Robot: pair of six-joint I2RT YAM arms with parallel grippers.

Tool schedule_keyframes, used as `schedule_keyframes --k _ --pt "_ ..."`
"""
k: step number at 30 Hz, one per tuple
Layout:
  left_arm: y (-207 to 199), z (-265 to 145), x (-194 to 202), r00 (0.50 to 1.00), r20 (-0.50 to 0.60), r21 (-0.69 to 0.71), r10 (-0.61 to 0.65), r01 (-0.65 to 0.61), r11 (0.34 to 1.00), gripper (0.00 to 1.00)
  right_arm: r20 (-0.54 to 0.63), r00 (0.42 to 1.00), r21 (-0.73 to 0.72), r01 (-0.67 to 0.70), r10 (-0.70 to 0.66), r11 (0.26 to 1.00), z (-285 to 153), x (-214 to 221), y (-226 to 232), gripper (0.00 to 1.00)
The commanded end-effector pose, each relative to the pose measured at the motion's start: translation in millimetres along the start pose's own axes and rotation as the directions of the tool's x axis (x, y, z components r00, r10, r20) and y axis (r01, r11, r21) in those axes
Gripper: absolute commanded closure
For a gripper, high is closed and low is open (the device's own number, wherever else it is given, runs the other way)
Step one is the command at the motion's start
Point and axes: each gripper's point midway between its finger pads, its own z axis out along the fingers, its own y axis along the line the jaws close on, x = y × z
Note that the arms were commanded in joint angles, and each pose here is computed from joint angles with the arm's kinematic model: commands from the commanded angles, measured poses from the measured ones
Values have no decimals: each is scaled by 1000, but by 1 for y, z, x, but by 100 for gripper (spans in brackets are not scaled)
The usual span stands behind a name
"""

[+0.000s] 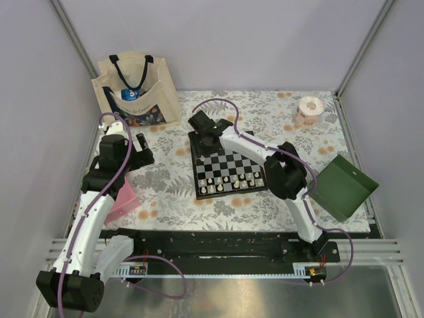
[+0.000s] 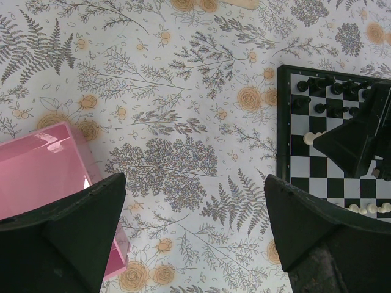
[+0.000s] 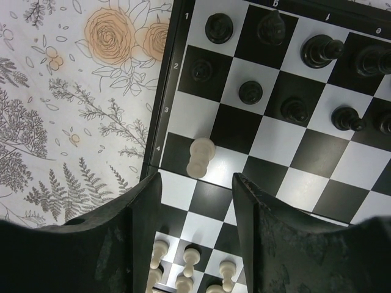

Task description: Set up the chess pieces on the board

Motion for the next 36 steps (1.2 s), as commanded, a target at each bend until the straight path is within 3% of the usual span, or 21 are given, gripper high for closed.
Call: schedule_keyframes --k 1,16,19,31,33,36 --pt "-3 -1 -10 999 44 22 -3 2 1000 1 27 1000 -1 2 -2 1000 2 -16 -2 43" --pt "-3 -1 -10 999 45 19 -4 3 1000 1 9 1000 -8 13 -13 1000 15 -16 -1 53" --pt "-3 -1 -10 999 45 19 -3 2 1000 1 5 1000 -11 14 -14 1000 17 -15 0 60" --pt "-2 -1 -10 999 46 16 -4 3 1000 1 -8 1000 2 18 -18 1000 20 -11 -5 62" --pt "-3 -1 -9 999 45 18 -2 1 1000 1 -9 1000 1 18 -18 1000 19 -11 -4 69" --pt "-3 -2 -10 999 47 18 -3 2 1000 1 -1 1000 4 16 -16 1000 17 -14 -5 69"
